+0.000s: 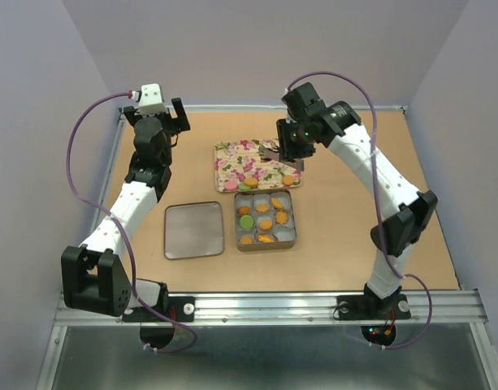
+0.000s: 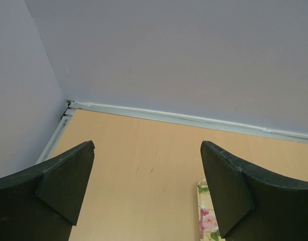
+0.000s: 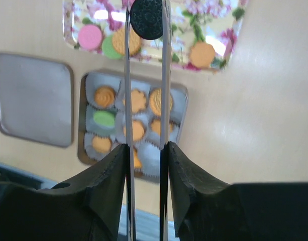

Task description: Pack the cookies

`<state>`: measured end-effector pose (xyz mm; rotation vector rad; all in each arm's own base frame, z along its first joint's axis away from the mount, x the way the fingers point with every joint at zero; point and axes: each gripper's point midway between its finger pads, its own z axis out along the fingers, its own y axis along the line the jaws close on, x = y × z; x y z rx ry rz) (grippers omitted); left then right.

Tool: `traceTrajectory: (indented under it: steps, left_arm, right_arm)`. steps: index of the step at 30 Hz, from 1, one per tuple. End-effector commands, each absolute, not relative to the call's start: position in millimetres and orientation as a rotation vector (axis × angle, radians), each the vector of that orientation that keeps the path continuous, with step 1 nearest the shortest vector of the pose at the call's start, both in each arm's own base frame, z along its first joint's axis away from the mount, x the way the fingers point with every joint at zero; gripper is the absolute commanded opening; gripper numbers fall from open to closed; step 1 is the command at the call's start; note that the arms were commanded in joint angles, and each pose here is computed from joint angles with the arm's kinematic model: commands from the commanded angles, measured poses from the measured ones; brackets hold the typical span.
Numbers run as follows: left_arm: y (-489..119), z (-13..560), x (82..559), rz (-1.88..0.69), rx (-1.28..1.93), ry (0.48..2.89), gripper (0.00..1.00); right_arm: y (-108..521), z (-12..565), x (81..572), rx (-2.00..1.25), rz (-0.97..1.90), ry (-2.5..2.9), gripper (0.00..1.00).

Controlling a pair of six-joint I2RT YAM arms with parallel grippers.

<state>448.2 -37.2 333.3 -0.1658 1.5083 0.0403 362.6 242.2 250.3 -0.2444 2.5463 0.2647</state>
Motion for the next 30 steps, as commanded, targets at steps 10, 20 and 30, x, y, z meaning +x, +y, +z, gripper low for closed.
traceTrajectory:
  steps: [10,20,30]
  left_arm:
    - [-44,356,442,0.019,-0.16,1.441,0.99]
    - [-53,350,442,0.032,-0.142,1.455,0.99]
    - [-55,348,443,0.035,-0.138,1.461,0.99]
  right_arm:
    - [199,266,200,-0.27,0.693,2.56,0.39]
    - [195,218,161,-0.249,0.797,2.653,0.37]
    - [187,197,155,-0.242,0.752,2.697,0.37]
